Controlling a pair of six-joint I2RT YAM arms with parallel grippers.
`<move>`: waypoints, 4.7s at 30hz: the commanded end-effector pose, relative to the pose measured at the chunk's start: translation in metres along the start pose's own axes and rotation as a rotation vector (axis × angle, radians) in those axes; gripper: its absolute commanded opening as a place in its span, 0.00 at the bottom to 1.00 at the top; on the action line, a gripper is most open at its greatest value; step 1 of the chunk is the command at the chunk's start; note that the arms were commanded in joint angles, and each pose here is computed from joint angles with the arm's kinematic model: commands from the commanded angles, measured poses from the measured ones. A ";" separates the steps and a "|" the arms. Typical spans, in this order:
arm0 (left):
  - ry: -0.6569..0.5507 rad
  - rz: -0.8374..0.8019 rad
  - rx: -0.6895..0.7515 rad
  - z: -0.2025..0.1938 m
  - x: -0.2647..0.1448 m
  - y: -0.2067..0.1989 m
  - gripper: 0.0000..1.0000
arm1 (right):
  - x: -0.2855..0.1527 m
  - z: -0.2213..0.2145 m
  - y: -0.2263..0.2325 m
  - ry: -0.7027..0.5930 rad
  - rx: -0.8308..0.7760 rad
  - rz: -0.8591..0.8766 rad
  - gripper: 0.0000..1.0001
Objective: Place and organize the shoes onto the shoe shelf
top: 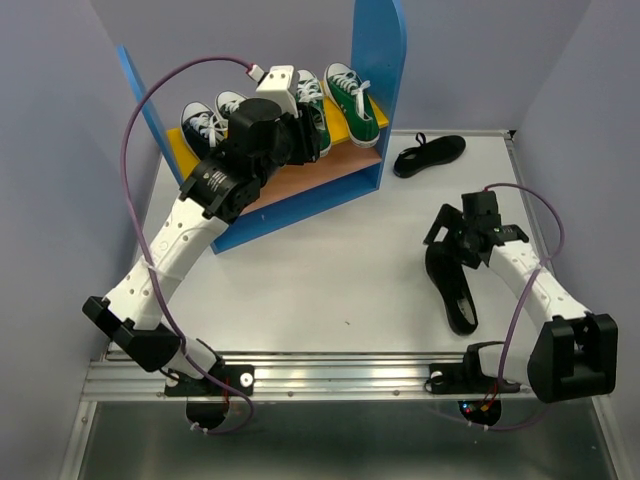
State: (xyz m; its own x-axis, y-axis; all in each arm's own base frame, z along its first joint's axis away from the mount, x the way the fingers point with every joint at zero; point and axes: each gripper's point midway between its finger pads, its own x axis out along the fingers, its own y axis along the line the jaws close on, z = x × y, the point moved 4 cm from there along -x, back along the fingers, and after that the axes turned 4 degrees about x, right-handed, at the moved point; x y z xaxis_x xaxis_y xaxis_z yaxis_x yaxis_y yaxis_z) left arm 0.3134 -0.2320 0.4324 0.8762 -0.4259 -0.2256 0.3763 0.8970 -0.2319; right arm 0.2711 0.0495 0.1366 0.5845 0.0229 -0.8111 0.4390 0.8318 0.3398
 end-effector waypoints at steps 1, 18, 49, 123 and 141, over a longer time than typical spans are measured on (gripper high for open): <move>-0.034 -0.031 -0.011 0.008 0.001 -0.006 0.50 | -0.011 0.006 -0.017 -0.016 -0.080 -0.123 1.00; -0.026 -0.042 -0.013 0.009 0.008 -0.010 0.50 | -0.001 -0.038 -0.032 0.215 -0.168 -0.236 0.91; 0.074 0.031 0.056 -0.046 -0.005 -0.015 0.52 | 0.031 -0.046 0.120 0.150 -0.064 0.180 0.05; 0.274 0.254 -0.035 -0.164 0.065 -0.083 0.00 | -0.065 0.065 0.005 -0.350 0.011 -0.096 1.00; 0.143 0.366 -0.079 -0.113 0.094 -0.037 0.00 | -0.067 0.060 0.004 -0.337 0.016 -0.078 1.00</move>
State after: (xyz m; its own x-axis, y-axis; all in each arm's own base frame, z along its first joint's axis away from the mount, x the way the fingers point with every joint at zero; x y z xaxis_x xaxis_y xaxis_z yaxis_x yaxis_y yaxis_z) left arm 0.3280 -0.3263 0.2611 0.8111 -0.1128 -0.5739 0.0627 0.9923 -0.1065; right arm 0.2761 0.0192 0.2140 0.7195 -0.2276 -0.6561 0.5086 0.8160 0.2746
